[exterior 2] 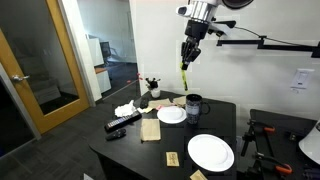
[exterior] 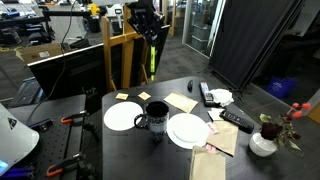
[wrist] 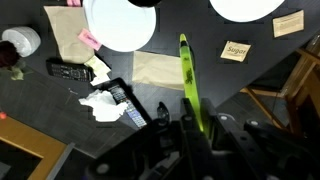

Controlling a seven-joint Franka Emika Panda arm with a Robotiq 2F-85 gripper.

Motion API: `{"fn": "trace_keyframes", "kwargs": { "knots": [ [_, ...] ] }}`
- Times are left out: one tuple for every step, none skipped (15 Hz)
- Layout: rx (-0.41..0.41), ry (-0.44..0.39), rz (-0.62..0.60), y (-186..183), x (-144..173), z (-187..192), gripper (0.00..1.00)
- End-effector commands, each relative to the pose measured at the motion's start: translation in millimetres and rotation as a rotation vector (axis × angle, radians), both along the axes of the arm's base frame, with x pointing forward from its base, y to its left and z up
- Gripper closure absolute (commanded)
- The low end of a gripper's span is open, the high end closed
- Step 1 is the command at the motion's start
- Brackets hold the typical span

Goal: Pick the marker from the cup and put it on the table, move the cup slightly to the right then pick the marker and put it back in the cup

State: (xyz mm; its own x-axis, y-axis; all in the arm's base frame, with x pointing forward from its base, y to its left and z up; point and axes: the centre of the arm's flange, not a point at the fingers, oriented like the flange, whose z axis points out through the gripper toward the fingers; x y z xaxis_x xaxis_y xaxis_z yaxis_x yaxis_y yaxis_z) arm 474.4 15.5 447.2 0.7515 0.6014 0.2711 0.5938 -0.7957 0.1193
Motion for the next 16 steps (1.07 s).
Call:
{"fn": "trace_keyframes", "kwargs": {
  "knots": [
    [0.003,0.061,0.067,10.5,24.9,-23.2,0.97],
    [-0.004,0.074,0.074,14.1,27.8,-30.6,0.97],
    [-0.017,0.087,0.081,17.8,30.8,-38.8,0.97],
    [-0.025,0.1,0.087,21.2,33.6,-46.9,0.97],
    [-0.036,0.108,0.088,24.1,36.0,-54.2,0.97],
    [-0.04,0.119,0.094,27.7,38.6,-61.2,0.97],
    [-0.05,0.128,0.097,30.4,40.9,-67.7,0.97],
    [-0.057,0.136,0.105,33.2,43.0,-74.8,0.97],
    [-0.061,0.15,0.113,35.7,44.7,-81.6,0.97],
    [-0.077,0.161,0.115,37.6,46.1,-89.1,0.97],
    [-0.086,0.171,0.123,39.3,47.5,-95.4,0.97],
    [-0.096,0.181,0.127,40.1,48.4,-103.4,0.97],
    [-0.108,0.19,0.131,40.9,49.2,-110.9,0.97],
    [-0.118,0.198,0.135,41.2,49.8,-118.5,0.97],
    [-0.126,0.207,0.137,40.9,50.3,-126.8,0.97],
    [-0.137,0.213,0.137,40.2,50.8,-134.1,0.97]
  ]
}}
